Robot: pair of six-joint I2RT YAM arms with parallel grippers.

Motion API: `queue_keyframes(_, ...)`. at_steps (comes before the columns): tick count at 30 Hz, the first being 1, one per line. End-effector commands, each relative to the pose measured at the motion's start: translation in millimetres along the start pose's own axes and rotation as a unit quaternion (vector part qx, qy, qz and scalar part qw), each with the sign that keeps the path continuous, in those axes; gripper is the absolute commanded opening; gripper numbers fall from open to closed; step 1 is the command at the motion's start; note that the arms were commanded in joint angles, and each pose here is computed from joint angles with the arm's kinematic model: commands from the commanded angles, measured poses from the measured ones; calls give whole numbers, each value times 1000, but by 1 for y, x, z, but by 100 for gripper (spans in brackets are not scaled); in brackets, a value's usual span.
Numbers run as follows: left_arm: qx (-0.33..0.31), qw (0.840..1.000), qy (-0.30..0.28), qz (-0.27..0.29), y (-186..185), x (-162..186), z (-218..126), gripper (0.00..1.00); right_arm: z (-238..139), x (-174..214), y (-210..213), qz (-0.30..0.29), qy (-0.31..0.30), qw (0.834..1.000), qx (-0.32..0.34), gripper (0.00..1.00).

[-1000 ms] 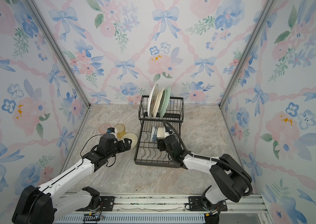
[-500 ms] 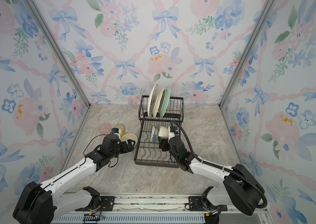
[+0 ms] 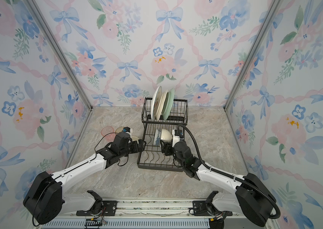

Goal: Unload the mixed dishes from the dish rack
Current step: 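Lift the white bowl with the right gripper while the left gripper reaches toward it, then close the left gripper on the white bowl rim beside the right gripper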

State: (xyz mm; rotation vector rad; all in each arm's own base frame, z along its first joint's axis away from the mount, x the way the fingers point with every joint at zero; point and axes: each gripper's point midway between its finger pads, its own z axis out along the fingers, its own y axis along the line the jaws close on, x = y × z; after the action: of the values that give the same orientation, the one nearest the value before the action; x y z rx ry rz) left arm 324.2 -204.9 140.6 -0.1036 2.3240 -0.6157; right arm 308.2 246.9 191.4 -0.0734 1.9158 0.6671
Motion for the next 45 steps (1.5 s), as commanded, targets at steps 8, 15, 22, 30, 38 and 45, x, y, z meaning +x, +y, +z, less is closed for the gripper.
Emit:
queue_keyframes(8, 80, 996, 22, -22, -46, -15, 15, 98, -23, -42, 36, 49, -71, 993, -76, 67)
queue_keyframes(15, 115, 992, 32, -33, -62, -13, 17, 98, -32, -46, 42, 60, -81, 990, -95, 67)
queue_keyframes(22, 146, 988, 42, -37, -76, -7, 17, 98, -34, -46, 49, 71, -84, 987, -115, 67)
queue_keyframes(30, 168, 984, 41, -43, -85, -4, 14, 98, -37, -50, 60, 90, -87, 982, -141, 67)
queue_keyframes(38, 185, 981, 36, -49, -88, -4, 10, 88, -43, -53, 69, 101, -93, 977, -164, 68)
queue_keyframes(45, 198, 979, 30, -47, -90, -4, 5, 74, -46, -55, 75, 104, -96, 974, -178, 68)
